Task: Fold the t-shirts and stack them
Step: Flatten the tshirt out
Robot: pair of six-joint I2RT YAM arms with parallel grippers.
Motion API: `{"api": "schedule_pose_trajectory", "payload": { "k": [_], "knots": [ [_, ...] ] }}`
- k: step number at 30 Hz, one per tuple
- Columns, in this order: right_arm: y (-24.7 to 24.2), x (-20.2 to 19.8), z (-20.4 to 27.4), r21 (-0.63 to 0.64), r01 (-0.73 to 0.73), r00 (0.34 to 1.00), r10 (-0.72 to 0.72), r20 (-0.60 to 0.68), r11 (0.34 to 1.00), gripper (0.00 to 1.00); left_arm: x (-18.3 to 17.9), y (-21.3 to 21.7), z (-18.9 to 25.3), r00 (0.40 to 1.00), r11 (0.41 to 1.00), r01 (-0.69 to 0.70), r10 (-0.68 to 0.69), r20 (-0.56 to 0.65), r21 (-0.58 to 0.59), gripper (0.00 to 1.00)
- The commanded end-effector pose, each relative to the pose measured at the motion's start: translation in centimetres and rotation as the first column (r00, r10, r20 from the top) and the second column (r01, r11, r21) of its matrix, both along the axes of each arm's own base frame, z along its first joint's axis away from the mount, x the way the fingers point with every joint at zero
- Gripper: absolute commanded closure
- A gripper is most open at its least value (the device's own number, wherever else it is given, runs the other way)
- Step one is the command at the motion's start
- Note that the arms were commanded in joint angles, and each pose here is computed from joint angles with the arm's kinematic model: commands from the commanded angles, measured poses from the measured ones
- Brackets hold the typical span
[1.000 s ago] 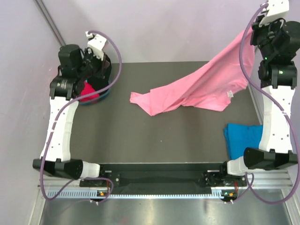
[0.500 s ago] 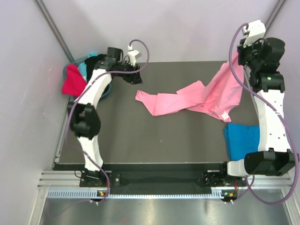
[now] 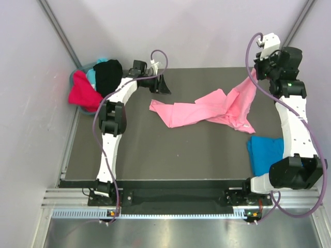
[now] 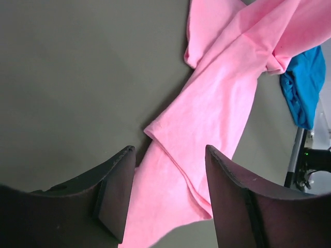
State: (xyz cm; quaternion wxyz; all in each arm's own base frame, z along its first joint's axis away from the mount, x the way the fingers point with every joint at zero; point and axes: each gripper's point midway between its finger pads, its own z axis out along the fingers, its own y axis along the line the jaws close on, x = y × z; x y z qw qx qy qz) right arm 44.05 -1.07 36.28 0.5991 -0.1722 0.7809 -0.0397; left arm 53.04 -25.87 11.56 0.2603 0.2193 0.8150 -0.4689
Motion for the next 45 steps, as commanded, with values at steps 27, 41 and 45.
{"api": "schedule_pose_trajectory", "payload": {
  "k": [27,41,45],
  "knots": [
    [-0.6,0.4,-2.3,-0.057,0.000,0.999,-0.003,-0.050,0.998,1.00,-1.8,-4.9,-5.8,0.981,0.986,0.098,-0.118,-0.153,-0.136,0.53],
    [-0.4,0.0,-2.8,-0.047,-0.003,0.998,0.001,-0.056,0.999,1.00,0.2,-4.0,-5.8,0.993,0.994,0.038,-0.050,-0.111,-0.101,0.68],
    [-0.4,0.0,-3.2,-0.042,-0.002,0.998,-0.001,-0.063,0.999,1.00,0.2,-3.4,-6.0,0.992,0.995,0.033,-0.044,-0.116,-0.092,0.74]
  ]
}}
